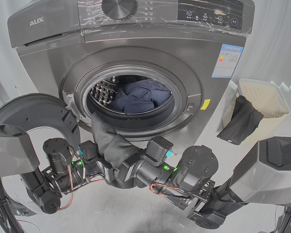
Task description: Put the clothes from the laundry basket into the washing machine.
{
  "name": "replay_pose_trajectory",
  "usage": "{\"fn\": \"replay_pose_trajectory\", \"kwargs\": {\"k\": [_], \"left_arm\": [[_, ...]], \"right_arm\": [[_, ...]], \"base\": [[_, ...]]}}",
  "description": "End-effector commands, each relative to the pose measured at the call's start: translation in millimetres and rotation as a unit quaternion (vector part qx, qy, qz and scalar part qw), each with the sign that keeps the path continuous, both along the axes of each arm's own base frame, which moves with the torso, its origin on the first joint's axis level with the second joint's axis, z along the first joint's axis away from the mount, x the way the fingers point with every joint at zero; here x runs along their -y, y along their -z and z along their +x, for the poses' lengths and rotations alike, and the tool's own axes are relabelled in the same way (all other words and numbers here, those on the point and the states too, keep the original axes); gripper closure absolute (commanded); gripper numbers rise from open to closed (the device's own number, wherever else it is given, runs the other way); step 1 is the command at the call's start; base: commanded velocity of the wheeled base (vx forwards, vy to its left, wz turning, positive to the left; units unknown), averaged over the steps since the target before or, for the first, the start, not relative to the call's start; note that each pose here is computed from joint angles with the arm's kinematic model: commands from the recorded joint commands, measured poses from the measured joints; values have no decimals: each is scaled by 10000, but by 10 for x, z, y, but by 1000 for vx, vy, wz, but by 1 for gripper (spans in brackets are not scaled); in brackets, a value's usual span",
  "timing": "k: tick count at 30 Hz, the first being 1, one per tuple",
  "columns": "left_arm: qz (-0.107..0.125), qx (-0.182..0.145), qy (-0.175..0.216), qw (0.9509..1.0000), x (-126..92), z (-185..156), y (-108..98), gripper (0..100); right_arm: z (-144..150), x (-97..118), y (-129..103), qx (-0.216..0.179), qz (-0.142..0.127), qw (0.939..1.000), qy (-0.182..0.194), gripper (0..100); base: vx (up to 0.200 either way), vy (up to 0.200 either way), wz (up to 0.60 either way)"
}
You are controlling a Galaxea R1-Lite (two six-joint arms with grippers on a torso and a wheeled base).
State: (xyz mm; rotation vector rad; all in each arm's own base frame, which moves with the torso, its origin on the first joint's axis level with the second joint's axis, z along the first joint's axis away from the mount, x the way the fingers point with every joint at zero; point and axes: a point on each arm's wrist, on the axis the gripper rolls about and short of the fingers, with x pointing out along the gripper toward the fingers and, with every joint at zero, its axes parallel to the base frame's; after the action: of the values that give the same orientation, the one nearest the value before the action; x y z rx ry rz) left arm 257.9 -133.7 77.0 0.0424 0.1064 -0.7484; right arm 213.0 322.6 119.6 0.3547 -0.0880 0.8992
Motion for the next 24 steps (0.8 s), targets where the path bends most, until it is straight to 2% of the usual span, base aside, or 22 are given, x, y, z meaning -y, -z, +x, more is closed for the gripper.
{"fn": "replay_pose_trajectory", "kwargs": {"k": [1,5,6,13,18,24], "left_arm": [[1,-8,6,10000,6,5,8,0],[-5,7,-17,10000,1,15,3,0],[-17,15,-17,10000,3,20,-2,100],[-237,50,-304,9992,19,98,-60,100],[-344,197,-518,9979,-32,194,-125,100],[-599,352,-733,9949,-25,256,-247,100]], "right_arm": [[-52,-30,4,-13,0,10000,-79,100],[-43,-22,-2,-16,13,10000,-57,100],[-38,-18,-2,-22,17,10000,-51,100],[12,17,-17,-93,103,9998,174,100],[223,183,-23,-130,133,9982,563,100],[336,374,175,-386,-194,9950,904,100]], "base": [[0,0,0],[0,0,0],[0,0,0],[0,0,0],[0,0,0],[0,0,0]]}}
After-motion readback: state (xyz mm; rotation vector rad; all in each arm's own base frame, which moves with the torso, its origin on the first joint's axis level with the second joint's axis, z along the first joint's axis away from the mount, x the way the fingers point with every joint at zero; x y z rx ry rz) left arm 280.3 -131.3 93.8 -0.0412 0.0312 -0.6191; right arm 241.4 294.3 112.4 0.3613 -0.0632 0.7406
